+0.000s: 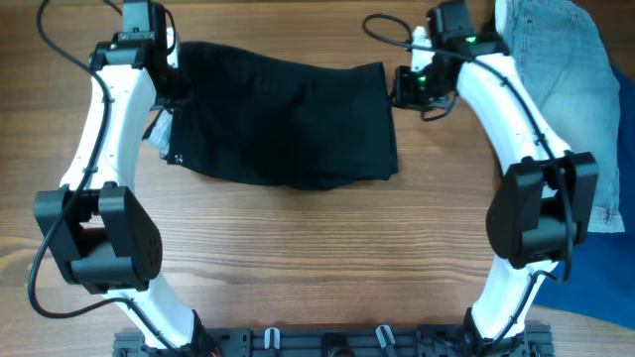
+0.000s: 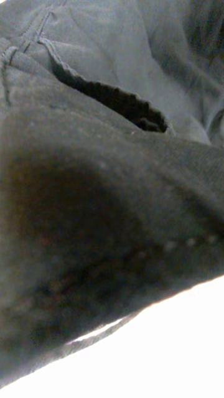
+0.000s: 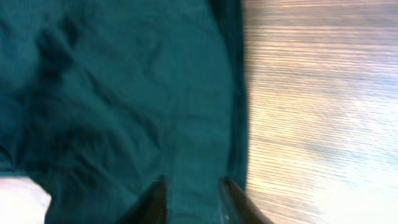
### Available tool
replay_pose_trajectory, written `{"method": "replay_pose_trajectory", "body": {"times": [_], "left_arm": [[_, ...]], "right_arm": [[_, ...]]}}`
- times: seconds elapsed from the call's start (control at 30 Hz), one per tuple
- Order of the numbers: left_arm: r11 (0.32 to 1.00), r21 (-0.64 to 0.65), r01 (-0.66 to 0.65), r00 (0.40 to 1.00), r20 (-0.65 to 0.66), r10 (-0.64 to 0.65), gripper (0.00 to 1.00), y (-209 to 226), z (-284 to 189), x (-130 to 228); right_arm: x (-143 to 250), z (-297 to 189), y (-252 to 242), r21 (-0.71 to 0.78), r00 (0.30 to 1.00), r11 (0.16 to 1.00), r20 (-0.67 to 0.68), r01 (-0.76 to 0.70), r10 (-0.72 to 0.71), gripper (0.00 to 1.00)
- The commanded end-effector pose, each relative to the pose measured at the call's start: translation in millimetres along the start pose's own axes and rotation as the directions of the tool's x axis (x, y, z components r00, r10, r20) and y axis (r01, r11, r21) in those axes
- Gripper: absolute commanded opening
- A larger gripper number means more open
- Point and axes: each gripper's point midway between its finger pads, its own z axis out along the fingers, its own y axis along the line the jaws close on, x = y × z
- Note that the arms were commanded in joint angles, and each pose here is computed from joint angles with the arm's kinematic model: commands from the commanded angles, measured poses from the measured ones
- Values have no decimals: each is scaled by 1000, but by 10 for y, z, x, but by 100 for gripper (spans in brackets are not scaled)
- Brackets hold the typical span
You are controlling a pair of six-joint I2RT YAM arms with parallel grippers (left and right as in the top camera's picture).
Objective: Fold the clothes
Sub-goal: 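Grasp the shorts' left end with the left gripper and fold it rightward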
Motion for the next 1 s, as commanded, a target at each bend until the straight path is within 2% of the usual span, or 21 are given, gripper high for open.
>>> {"method": "replay_pose_trajectory", "body": {"times": [0.0, 0.2, 0.3, 0.47, 0.57, 0.67, 0.83, 0.93, 0.97], "left_arm": [[999, 42, -28, 999, 25, 27, 4, -151, -102, -60], [995, 66, -81, 996, 45, 78, 4, -426, -198, -40], [995, 83, -46, 998, 56, 42, 4, -505, -274, -43], [965, 259, -41, 998, 61, 26, 4, -930, -494, 8], [905, 425, -3, 999, 32, -12, 4, -1453, -643, 78], [857, 514, -15, 999, 36, -4, 4, -1953, -782, 158], [815, 575, -66, 998, 43, 50, 4, -2571, -920, 404], [810, 577, -105, 994, 48, 95, 4, -2820, -848, 541], [818, 569, -82, 996, 27, 81, 4, -2856, -780, 571]], "right_arm": [[197, 365, -21, 29, 990, 990, -43, -136, 137, 4], [446, 899, -237, 56, 976, 981, -103, -188, 193, 4], [491, 1063, -299, 65, 972, 979, -122, -194, 201, 4], [623, 1284, -404, 88, 961, 974, -170, -208, 220, 4], [678, 1353, -444, 97, 955, 972, -188, -214, 229, 4], [678, 1353, -457, 98, 954, 971, -189, -216, 231, 4], [666, 1354, -461, 97, 955, 971, -184, -217, 231, 4], [667, 1354, -462, 97, 955, 971, -185, -216, 231, 4], [667, 1354, -461, 97, 955, 972, -185, -216, 231, 4]]}}
